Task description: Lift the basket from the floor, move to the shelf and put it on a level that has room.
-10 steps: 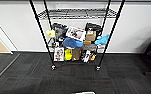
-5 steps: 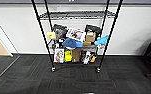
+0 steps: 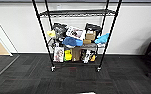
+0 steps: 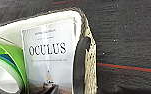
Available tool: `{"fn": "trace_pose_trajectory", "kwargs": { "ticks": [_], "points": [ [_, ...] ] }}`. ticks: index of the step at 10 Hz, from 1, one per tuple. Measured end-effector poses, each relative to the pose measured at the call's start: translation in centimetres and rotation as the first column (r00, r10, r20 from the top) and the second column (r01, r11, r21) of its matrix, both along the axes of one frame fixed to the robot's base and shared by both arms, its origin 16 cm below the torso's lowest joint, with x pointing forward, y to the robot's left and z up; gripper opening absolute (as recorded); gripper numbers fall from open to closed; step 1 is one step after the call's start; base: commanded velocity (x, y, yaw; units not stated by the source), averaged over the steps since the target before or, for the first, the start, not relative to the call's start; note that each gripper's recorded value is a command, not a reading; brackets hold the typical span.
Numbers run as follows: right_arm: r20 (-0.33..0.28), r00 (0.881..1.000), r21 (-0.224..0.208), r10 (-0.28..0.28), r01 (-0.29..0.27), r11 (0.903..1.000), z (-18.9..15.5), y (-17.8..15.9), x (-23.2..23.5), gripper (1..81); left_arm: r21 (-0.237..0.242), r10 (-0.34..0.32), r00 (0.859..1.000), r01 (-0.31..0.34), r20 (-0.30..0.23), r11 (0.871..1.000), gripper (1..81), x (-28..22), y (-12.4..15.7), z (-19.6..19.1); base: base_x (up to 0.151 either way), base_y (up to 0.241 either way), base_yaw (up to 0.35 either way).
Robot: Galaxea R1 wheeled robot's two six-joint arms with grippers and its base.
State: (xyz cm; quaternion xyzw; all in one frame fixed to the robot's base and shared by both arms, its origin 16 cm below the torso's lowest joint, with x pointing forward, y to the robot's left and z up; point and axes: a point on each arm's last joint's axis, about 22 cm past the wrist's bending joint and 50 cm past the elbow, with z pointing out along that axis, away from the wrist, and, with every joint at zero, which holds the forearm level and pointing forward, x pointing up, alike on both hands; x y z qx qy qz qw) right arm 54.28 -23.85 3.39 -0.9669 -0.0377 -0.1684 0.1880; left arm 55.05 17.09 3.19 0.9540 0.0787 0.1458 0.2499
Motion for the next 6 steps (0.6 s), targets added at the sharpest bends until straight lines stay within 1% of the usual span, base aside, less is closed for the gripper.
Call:
{"fn": "trace_pose_trajectory", "kwargs": {
  "ticks": [1, 2, 5, 6],
  "points": [
    [-0.024, 1.000, -0.003, 0.000, 0.000, 1.0000, -0.9, 0.0, -0.8, 81.1, -0.001, -0.006, 0.999, 0.006, -0.033, 1.000, 81.1, -1.2, -0.2, -1.0, 0.000, 0.000, 0.000],
    [-0.027, 1.000, -0.003, -0.001, 0.001, 1.0000, -1.2, 0.2, -0.9, 81.1, 0.001, -0.007, 0.999, 0.007, -0.046, 1.000, 81.1, -1.7, 0.0, -1.4, 0.000, 0.000, 0.000],
    [-0.015, 1.000, -0.010, -0.010, 0.010, 0.9999, -1.5, 1.1, 0.2, 81.1, -0.004, -0.008, 0.999, 0.007, -0.037, 1.000, 81.1, -1.1, -0.4, -1.2, 0.000, 0.000, 0.000],
    [-0.012, 0.999, 0.000, -0.030, 0.030, 0.9995, -1.3, 1.6, 1.0, 81.1, -0.009, -0.008, 0.999, 0.007, -0.032, 1.000, 81.1, -1.0, -0.9, -1.1, 0.000, 0.000, 0.000]
  ]
}}
